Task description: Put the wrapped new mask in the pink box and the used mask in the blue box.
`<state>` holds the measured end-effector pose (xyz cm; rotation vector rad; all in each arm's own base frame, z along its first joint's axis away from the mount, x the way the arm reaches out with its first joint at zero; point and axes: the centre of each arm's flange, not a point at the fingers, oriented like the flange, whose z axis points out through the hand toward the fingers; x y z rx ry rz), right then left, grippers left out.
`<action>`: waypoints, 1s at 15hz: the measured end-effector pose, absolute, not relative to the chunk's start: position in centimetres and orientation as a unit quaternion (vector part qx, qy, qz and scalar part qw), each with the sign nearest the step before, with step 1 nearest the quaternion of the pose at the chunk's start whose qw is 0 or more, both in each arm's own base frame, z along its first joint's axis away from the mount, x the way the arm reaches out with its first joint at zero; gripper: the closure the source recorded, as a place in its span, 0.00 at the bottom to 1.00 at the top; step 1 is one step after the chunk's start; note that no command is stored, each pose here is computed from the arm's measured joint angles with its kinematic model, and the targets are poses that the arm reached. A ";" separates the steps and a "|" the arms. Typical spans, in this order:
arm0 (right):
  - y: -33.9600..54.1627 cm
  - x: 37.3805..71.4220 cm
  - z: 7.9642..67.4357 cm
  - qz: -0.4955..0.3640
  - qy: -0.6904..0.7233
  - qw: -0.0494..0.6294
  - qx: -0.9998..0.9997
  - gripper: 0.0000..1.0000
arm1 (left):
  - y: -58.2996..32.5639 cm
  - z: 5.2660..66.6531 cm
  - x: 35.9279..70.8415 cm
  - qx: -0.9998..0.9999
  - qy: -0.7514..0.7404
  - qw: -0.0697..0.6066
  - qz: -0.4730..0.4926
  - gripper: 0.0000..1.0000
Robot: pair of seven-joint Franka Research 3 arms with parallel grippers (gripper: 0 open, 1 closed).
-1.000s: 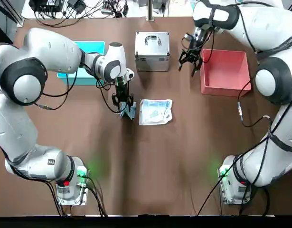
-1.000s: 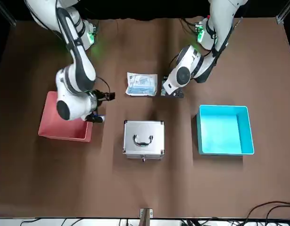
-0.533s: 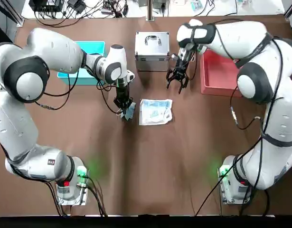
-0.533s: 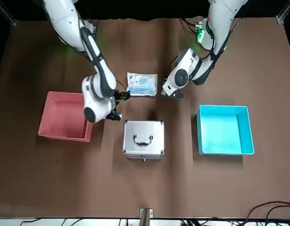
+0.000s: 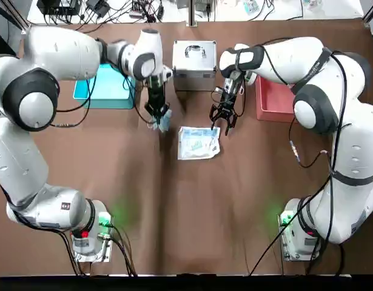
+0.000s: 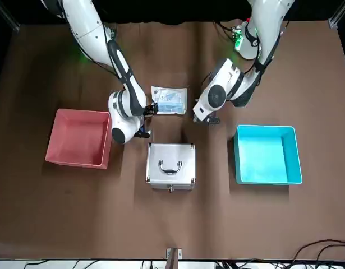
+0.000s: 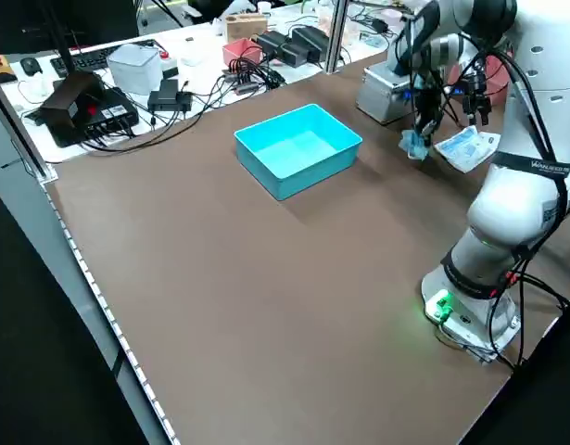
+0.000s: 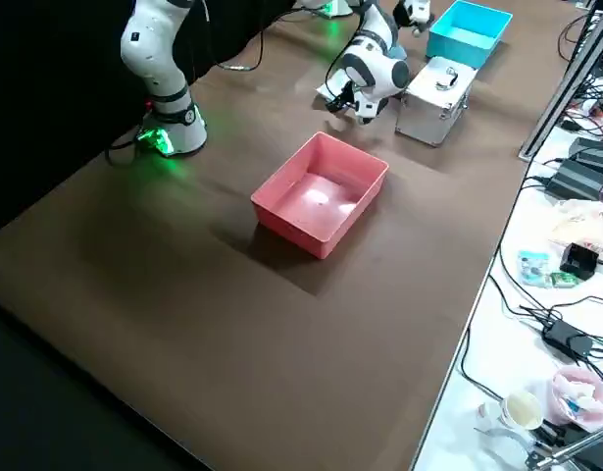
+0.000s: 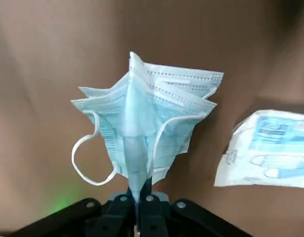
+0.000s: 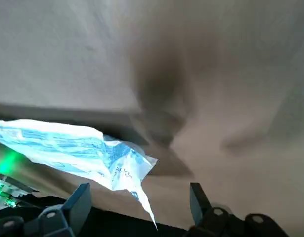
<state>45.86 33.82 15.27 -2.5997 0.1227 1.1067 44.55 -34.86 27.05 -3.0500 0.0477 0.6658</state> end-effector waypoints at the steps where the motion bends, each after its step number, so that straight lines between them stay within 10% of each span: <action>1: 34.1 45.4 15.1 0.391 0.044 0.158 -0.906 0.11 | -34.5 29.2 46.0 -0.976 0.012 0.014 0.215 0.98; 15: 36.8 43.0 13.9 0.378 0.036 0.153 -0.913 0.23 | -15.2 42.0 61.0 -0.990 0.012 -0.005 0.141 0.98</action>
